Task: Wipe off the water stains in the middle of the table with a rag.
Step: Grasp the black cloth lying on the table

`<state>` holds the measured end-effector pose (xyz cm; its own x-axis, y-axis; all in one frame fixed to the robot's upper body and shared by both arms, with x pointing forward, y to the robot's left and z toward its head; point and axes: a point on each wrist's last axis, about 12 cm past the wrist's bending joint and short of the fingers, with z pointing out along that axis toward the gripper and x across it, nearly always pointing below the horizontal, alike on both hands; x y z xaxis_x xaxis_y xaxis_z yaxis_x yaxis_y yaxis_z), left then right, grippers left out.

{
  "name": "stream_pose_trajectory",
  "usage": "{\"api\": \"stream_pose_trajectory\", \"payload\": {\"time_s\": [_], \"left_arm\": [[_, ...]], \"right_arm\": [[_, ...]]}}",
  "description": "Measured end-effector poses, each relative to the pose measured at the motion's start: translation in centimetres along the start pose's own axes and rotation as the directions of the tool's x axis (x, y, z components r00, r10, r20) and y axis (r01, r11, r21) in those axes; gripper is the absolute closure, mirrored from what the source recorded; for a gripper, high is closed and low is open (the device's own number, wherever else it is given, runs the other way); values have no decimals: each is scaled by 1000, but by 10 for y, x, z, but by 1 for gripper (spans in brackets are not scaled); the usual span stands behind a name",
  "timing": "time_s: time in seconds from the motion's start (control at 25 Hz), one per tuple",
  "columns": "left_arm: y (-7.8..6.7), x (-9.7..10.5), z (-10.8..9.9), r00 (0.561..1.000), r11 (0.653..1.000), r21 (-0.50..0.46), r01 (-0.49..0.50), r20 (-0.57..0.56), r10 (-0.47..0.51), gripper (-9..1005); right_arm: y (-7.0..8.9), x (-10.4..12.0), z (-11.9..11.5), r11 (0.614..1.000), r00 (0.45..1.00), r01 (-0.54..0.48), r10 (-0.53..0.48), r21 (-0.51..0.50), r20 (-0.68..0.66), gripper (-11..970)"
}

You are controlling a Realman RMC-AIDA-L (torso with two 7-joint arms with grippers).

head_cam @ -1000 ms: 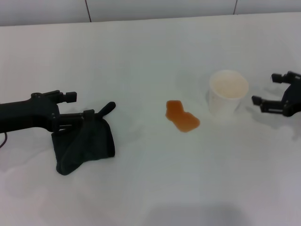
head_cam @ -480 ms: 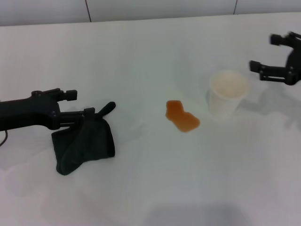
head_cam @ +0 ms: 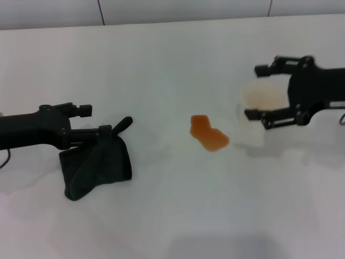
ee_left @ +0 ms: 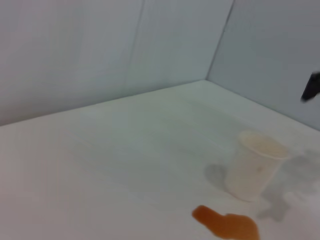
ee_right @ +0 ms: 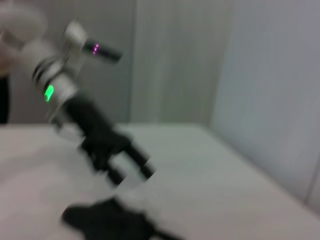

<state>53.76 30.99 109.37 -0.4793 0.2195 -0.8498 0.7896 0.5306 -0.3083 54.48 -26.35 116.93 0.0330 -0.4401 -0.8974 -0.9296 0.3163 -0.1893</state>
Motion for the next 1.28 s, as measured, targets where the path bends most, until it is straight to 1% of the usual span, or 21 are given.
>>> {"api": "stream_pose_trajectory", "payload": {"time_s": [0.08, 0.24, 0.4, 0.48, 0.56, 0.76, 0.88, 1.08, 1.28], "left_arm": [[-1, -4, -1, 1000, 1000, 19, 4, -5, -4, 109], [-6, -16, -9, 1000, 998, 62, 21, -19, -20, 108], [-12, -41, -24, 995, 997, 63, 35, -101, -28, 108], [-18, -57, -30, 987, 999, 49, 22, -163, -14, 108], [-25, -73, -30, 975, 999, 40, 1, -222, 8, 108], [-35, -111, -16, 932, 1000, -5, 3, -363, -5, 109], [-34, -128, -6, 901, 998, -56, 38, -430, -59, 109], [-25, -131, 6, 851, 988, -119, 98, -504, -145, 109], [-19, -127, 27, 798, 983, -144, 117, -576, -179, 109]], "right_arm": [[-1, -1, 8, 999, 998, 15, -17, -30, -54, 87], [-6, -5, 16, 999, 993, 19, -24, -47, -114, 87], [-8, -4, 17, 999, 992, 20, -25, -37, -123, 87], [-9, -3, 17, 999, 992, 22, -25, -26, -124, 87], [-10, -3, 17, 1000, 992, 22, -24, -18, -125, 87], [-11, -1, 18, 1000, 992, 20, -20, 1, -128, 87], [-10, 0, 21, 1000, 991, 24, -23, 4, -132, 87], [-8, 0, 28, 999, 990, 32, -31, 10, -136, 87], [-8, 1, 28, 999, 990, 33, -31, 13, -136, 87]]}}
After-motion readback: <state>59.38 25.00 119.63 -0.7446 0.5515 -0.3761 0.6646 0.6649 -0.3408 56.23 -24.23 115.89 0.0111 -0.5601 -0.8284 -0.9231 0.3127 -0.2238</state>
